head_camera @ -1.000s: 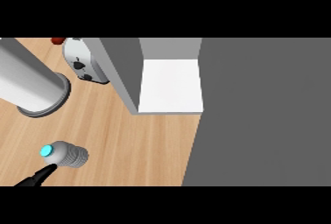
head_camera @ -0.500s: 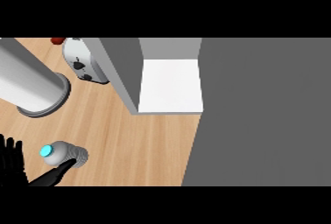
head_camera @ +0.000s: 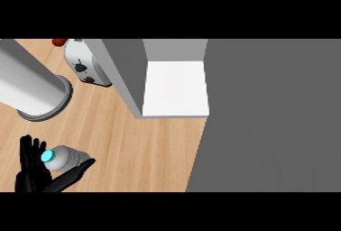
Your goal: Pick up the bottled water, place it into the cabinet and close the cabinet
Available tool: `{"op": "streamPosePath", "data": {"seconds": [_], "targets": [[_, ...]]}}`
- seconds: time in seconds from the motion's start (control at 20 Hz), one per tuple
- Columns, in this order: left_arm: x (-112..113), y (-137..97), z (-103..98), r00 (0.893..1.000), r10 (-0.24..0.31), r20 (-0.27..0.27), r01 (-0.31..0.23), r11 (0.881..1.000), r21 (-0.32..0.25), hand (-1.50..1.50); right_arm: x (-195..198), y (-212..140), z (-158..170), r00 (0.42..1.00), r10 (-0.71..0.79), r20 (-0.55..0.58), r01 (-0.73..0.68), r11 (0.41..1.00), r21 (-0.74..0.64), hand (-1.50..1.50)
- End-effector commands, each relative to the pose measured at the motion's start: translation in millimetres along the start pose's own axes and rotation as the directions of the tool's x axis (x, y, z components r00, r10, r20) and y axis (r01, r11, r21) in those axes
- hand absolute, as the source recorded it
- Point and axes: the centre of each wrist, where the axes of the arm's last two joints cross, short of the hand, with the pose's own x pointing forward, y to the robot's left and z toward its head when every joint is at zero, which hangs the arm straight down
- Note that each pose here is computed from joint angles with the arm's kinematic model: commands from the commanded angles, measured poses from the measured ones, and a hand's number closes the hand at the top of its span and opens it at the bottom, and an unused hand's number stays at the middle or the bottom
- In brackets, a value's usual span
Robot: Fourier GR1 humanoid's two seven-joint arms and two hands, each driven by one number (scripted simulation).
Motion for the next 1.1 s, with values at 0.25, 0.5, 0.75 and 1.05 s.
{"op": "streamPosePath", "data": {"seconds": [0.25,0.5,0.75,1.05], "targets": [[-30.0,4.1,-0.4,1.0,0.0,-0.023,0.0,1.0,0.018,-1.5,28.7,-1.1,13.7,0.997,0.051,0.062,-0.049,0.998,-0.024,-1.5],[-51.6,6.4,-0.2,0.999,-0.009,-0.038,0.011,0.999,0.046,-1.5,24.6,7.5,12.9,0.997,0.045,0.064,-0.045,0.999,-0.014,-1.5],[-67.5,-3.9,-4.2,1.0,-0.004,-0.028,0.005,0.999,0.054,-1.5,26.3,4.3,9.8,0.995,0.068,0.072,-0.067,0.998,-0.005,-1.5],[-90.3,16.4,21.7,0.999,0.037,-0.016,-0.035,0.997,0.073,-1.5,30.9,3.9,7.2,0.997,0.035,0.064,-0.033,0.999,-0.033,-1.5]]}}
